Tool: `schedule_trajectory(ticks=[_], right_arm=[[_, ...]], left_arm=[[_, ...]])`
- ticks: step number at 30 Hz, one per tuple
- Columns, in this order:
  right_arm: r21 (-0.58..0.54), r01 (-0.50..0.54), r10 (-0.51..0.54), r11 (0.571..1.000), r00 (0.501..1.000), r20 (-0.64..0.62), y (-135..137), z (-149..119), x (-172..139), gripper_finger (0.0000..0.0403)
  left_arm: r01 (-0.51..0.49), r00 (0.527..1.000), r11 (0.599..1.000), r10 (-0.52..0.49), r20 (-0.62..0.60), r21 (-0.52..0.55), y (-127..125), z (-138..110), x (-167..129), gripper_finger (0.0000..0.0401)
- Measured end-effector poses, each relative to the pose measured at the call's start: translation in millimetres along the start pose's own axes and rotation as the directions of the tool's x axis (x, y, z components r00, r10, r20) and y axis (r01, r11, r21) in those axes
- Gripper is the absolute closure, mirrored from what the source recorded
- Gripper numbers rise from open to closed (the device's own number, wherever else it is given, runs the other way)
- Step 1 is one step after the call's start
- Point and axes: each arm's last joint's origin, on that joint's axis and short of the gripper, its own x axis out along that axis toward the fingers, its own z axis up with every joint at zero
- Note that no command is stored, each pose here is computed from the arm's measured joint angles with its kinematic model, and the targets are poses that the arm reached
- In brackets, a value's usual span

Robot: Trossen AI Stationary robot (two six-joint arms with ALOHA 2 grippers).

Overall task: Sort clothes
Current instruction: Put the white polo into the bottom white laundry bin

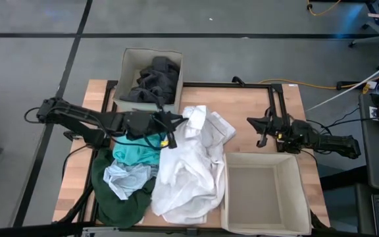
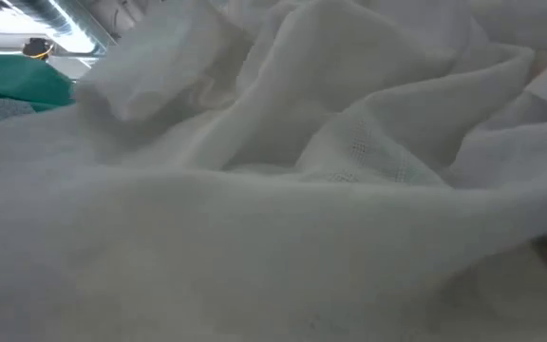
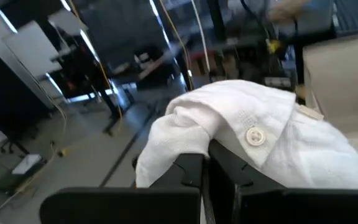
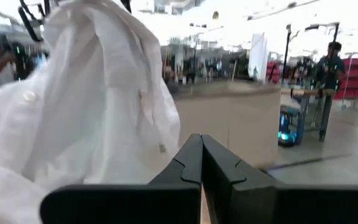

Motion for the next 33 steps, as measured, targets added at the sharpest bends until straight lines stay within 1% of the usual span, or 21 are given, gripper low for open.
schedule_trajectory(ticks=[2, 5, 9, 11, 13, 16, 19, 22, 24, 28, 30, 33], right_arm=[[0.012, 0.004, -0.005, 1.000, 0.999, 0.053, -0.4, 5.2, -0.1, 0.0397], [0.037, 0.009, -0.014, 0.999, 0.990, 0.141, -1.4, 13.9, -1.0, 0.0397], [0.070, 0.012, -0.031, 0.997, 0.963, 0.269, -3.0, 26.5, -3.7, 0.0397], [0.074, 0.015, -0.036, 0.997, 0.957, 0.288, -3.4, 30.2, -3.8, 0.0397], [0.062, 0.031, -0.045, 0.998, 0.970, 0.239, -3.3, 31.1, -1.0, 0.0391], [0.047, 0.028, -0.037, 0.998, 0.982, 0.186, -2.6, 39.3, 5.2, 0.0358], [0.020, 0.015, -0.017, 1.000, 0.997, 0.079, 0.4, 38.0, 17.2, 0.0300], [-0.003, 0.010, -0.010, 1.000, 1.000, 0.007, 3.4, 43.8, 33.2, 0.0237], [-0.041, -0.003, 0.000, 0.999, 0.998, -0.068, 6.3, 45.9, 46.2, 0.0198], [-0.127, -0.082, 0.051, 0.989, 0.971, -0.233, 14.9, 49.7, 81.4, 0.0140], [-0.189, -0.133, 0.066, 0.973, 0.944, -0.324, 19.7, 47.2, 100.2, 0.0121], [-0.285, -0.204, 0.067, 0.937, 0.903, -0.425, 26.8, 44.3, 130.8, 0.0105]], left_arm=[[-0.007, 1.000, 1.000, 0.006, 0.018, 0.011, 1.1, 2.4, -0.4, 0.0399], [-0.004, 1.000, 1.000, 0.004, 0.013, 0.016, 0.7, 1.6, -0.3, 0.0399], [0.022, 1.000, 1.000, -0.022, 0.018, 0.010, -0.3, 1.2, -0.3, 0.0398], [0.039, 0.999, 0.999, -0.039, 0.021, 0.001, -1.1, 0.9, -0.4, 0.0397], [0.065, 0.998, 0.998, -0.065, 0.021, -0.002, -2.0, 0.4, -0.4, 0.0397], [0.100, 0.995, 0.995, -0.100, 0.005, -0.015, -3.5, -2.0, -0.5, 0.0397], [0.128, 0.991, 0.991, -0.129, -0.035, -0.045, -5.2, -6.6, -0.8, 0.0396], [0.139, 0.984, 0.988, -0.146, -0.099, -0.074, -7.3, -13.3, -1.9, 0.0396], [0.143, 0.979, 0.986, -0.154, -0.135, -0.088, -8.8, -17.1, -2.9, 0.0396], [0.159, 0.972, 0.981, -0.175, -0.160, -0.107, -13.7, -19.3, -5.9, 0.0396], [0.167, 0.970, 0.980, -0.183, -0.160, -0.107, -15.9, -19.1, -7.6, 0.0396], [0.181, 0.968, 0.978, -0.196, -0.156, -0.105, -19.0, -18.2, -9.8, 0.0396]])
